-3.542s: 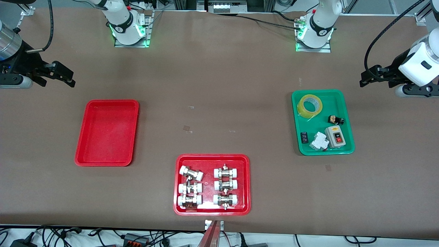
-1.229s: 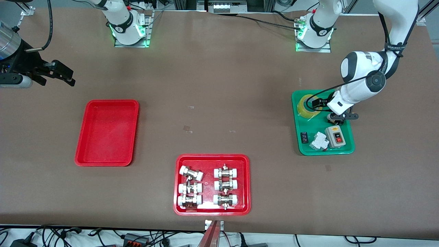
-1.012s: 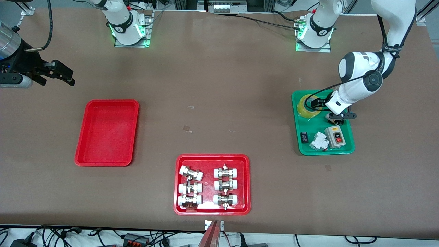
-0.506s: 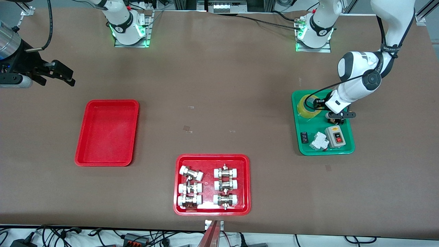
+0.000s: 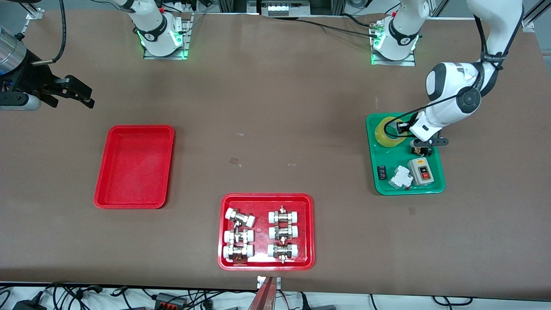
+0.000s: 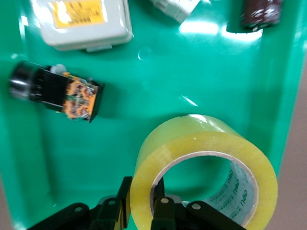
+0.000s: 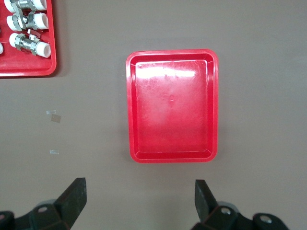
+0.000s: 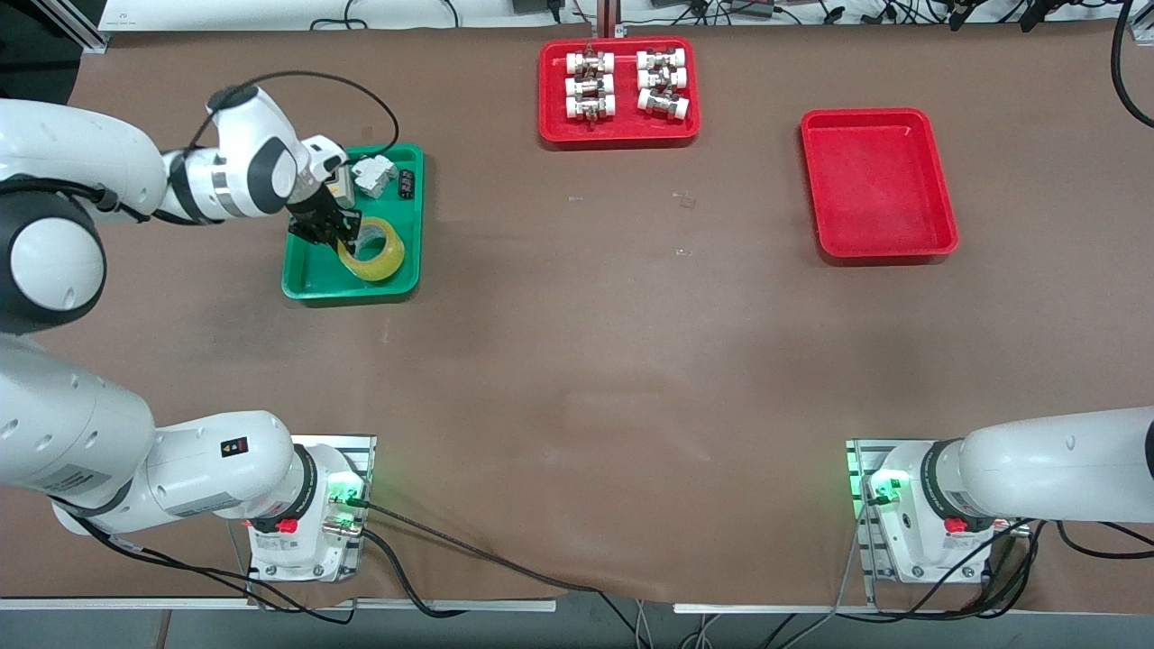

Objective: Left arm passes tape to right arm into tray
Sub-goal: 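Lift the tape with the left gripper while the right gripper moves out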

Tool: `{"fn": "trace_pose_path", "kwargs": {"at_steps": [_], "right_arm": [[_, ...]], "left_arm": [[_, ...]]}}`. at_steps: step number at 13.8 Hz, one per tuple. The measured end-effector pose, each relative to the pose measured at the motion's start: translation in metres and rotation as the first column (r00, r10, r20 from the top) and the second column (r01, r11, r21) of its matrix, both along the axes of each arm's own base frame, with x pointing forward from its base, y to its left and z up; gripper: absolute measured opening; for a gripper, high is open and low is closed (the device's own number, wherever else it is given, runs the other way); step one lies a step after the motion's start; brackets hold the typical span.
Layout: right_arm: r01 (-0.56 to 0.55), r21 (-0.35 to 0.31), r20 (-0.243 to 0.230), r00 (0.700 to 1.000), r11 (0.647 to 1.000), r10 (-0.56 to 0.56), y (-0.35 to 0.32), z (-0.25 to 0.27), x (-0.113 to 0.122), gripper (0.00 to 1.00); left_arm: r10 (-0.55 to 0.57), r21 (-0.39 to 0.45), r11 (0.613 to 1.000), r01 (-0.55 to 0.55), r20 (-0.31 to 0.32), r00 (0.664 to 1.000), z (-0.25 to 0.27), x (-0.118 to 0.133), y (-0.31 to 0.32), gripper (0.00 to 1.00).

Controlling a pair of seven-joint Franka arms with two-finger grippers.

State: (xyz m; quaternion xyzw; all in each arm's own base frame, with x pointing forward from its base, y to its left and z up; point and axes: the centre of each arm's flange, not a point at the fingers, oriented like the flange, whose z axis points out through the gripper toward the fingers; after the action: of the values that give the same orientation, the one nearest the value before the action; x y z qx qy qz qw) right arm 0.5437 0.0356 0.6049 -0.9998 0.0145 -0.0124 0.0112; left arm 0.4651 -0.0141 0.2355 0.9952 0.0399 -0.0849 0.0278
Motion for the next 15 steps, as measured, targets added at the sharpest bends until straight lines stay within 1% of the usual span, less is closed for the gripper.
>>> {"fn": "trace_pose_path", "kwargs": {"at_steps": [2, 3, 5, 6, 7, 9, 10, 11, 12, 13, 15], "right_arm": [[0.000, 0.000, 0.000, 1.000, 1.000, 0.000, 0.000, 0.000, 0.000, 1.00], [0.000, 0.000, -0.001, 1.000, 1.000, 0.000, 0.000, 0.000, 0.000, 1.00], [0.000, 0.000, -0.001, 1.000, 1.000, 0.000, 0.000, 0.000, 0.000, 1.00], [0.000, 0.000, -0.001, 1.000, 1.000, 0.000, 0.000, 0.000, 0.000, 1.00], [0.000, 0.000, -0.002, 1.000, 1.000, 0.000, 0.000, -0.001, 0.000, 1.00], [0.000, 0.000, -0.003, 1.000, 1.000, 0.000, 0.000, -0.001, 0.001, 1.00], [0.000, 0.000, -0.004, 1.000, 1.000, 0.000, 0.000, -0.002, 0.001, 1.00], [0.000, 0.000, -0.004, 1.000, 1.000, 0.000, 0.000, -0.002, 0.001, 1.00], [0.000, 0.000, -0.005, 1.000, 1.000, 0.000, 0.000, -0.003, 0.001, 1.00], [0.000, 0.000, -0.007, 1.000, 1.000, 0.000, 0.000, -0.003, 0.002, 1.00], [0.000, -0.001, -0.015, 1.000, 1.000, 0.000, 0.000, -0.007, 0.002, 1.00]], "left_arm": [[-0.032, 0.017, 0.999, 0.032, 0.031, 0.999, 0.044, 0.010, -0.012, 0.22], [-0.061, 0.025, 0.998, 0.059, 0.061, 0.996, 0.064, 0.014, -0.025, 0.22], [-0.121, 0.039, 0.992, 0.116, 0.155, 0.981, 0.107, 0.029, -0.064, 0.22], [-0.130, 0.043, 0.991, 0.123, 0.204, 0.970, 0.135, 0.038, -0.084, 0.22], [-0.129, 0.044, 0.992, 0.122, 0.234, 0.964, 0.166, 0.047, -0.101, 0.22], [-0.122, 0.035, 0.993, 0.117, 0.278, 0.953, 0.233, 0.064, -0.130, 0.22], [-0.108, 0.023, 0.994, 0.107, 0.302, 0.947, 0.258, 0.070, -0.145, 0.22], [-0.068, 0.005, 0.998, 0.069, 0.310, 0.948, 0.270, 0.072, -0.157, 0.22], [-0.012, -0.015, 1.000, 0.018, 0.303, 0.953, 0.270, 0.076, -0.166, 0.22], [0.037, -0.037, 0.999, -0.027, 0.283, 0.959, 0.263, 0.080, -0.174, 0.22], [0.114, -0.076, 0.992, -0.100, 0.218, 0.969, 0.237, 0.090, -0.197, 0.22]]}}
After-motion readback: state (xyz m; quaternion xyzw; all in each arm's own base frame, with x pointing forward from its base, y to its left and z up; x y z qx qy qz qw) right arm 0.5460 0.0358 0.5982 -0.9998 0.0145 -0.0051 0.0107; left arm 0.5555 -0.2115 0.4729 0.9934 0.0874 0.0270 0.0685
